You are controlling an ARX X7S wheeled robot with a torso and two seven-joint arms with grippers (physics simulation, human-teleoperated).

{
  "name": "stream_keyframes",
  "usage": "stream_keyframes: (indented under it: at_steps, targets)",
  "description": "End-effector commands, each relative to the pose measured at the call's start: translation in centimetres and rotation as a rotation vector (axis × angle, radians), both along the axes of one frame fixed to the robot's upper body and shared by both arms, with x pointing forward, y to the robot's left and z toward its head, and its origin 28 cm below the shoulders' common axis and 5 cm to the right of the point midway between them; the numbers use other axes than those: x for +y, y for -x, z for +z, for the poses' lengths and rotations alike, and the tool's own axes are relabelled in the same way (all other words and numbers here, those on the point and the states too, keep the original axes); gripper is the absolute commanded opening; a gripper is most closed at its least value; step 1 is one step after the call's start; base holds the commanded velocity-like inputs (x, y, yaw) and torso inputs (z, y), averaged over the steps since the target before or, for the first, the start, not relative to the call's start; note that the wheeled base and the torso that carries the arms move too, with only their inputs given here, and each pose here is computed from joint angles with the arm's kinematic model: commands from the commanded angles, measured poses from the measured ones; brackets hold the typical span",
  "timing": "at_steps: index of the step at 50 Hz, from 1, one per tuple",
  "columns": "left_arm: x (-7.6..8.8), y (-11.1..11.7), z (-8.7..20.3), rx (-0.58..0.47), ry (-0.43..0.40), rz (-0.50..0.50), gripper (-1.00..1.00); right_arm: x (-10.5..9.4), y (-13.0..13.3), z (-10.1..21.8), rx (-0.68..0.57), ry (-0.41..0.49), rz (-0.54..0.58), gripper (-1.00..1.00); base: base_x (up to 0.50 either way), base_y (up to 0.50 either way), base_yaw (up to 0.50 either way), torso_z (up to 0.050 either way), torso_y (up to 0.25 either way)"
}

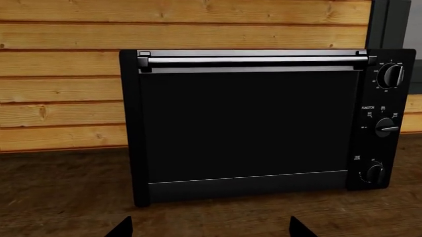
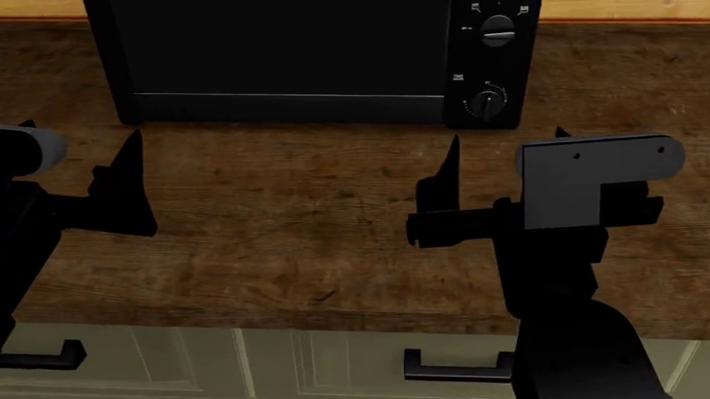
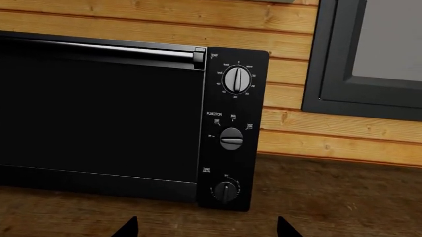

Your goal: Turn on the toaster oven by setting the timer.

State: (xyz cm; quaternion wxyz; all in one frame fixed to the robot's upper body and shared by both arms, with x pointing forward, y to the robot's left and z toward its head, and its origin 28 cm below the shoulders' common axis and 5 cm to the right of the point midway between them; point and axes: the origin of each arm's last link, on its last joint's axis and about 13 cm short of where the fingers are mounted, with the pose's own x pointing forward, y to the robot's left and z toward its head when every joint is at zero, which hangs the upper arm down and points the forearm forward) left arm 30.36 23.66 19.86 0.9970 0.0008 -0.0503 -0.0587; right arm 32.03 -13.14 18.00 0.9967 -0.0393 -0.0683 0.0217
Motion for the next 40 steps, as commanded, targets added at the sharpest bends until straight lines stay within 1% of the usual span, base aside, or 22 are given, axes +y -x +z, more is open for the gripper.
stream_keyframes:
  at_steps: [1, 40]
  targets:
    - [0.01, 0.05, 0.07, -0.002, 0.001, -0.001, 1.0, 0.02, -0.04, 0.06, 0.001, -0.002, 0.0, 1.0, 0.23, 0.0, 0.0, 0.0, 0.0]
    - [-0.08, 0.04, 0.02, 0.002, 0.005, -0.015, 1.0, 0.1, -0.18, -0.2, 0.008, -0.003, 0.002, 1.0, 0.23, 0.0, 0.0, 0.0, 0.0]
